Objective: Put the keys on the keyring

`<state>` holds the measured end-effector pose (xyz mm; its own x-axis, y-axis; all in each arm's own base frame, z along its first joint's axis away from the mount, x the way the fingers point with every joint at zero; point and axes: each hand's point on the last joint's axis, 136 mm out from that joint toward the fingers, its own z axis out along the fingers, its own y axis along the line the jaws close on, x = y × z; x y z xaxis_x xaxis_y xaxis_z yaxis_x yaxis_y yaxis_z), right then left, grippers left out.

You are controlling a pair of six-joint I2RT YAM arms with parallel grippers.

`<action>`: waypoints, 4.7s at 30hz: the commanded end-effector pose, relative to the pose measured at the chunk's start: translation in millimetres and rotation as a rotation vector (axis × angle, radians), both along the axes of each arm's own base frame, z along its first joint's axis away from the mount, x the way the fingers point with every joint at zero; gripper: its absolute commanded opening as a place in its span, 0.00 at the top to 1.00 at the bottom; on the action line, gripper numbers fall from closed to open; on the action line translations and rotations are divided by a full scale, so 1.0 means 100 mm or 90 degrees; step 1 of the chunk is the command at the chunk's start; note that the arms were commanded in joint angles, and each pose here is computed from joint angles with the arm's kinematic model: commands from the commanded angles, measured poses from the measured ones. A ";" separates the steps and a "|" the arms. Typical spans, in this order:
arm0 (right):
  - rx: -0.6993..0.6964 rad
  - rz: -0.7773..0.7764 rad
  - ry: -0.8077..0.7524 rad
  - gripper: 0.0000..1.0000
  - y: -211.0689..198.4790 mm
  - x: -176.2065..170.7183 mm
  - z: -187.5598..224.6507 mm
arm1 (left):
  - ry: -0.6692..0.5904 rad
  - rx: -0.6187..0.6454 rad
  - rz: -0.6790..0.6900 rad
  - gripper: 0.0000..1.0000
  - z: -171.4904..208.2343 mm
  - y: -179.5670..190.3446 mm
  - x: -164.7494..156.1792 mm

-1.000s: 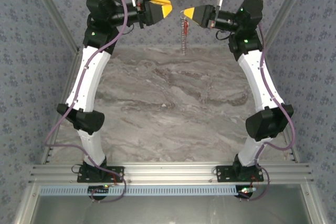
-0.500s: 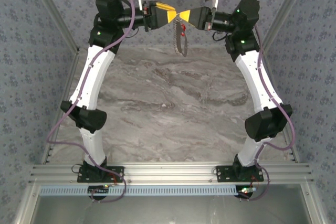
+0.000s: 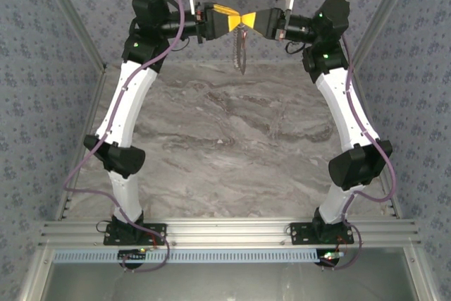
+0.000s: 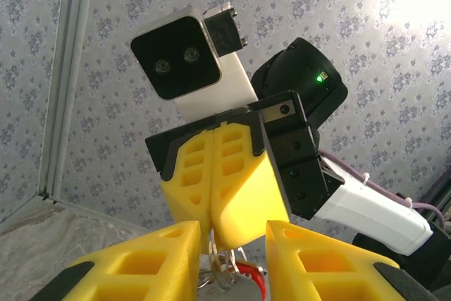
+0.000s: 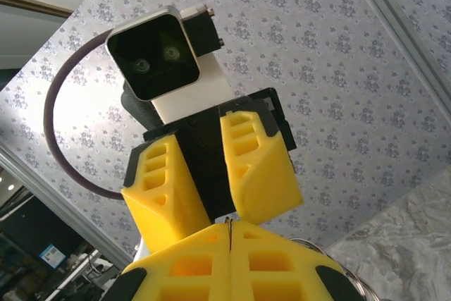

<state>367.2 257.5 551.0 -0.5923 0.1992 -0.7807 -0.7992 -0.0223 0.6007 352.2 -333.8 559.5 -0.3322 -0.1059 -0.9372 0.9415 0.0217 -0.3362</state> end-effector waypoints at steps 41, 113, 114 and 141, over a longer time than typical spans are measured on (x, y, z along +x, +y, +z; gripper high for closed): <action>0.109 -0.094 -0.001 0.49 -0.45 -0.10 0.22 | -0.074 -0.081 0.017 1.00 0.50 0.00 -0.18; 0.003 -0.091 -0.017 1.00 0.30 -0.27 0.00 | -0.076 -0.116 0.022 1.00 0.67 0.01 -0.24; 0.003 -0.087 -0.017 1.00 0.32 -0.27 0.00 | -0.074 -0.118 0.021 1.00 0.67 0.00 -0.24; -0.020 -0.152 0.030 0.60 -0.45 -0.10 -0.23 | -0.055 -0.151 0.006 1.00 0.67 -0.04 -0.12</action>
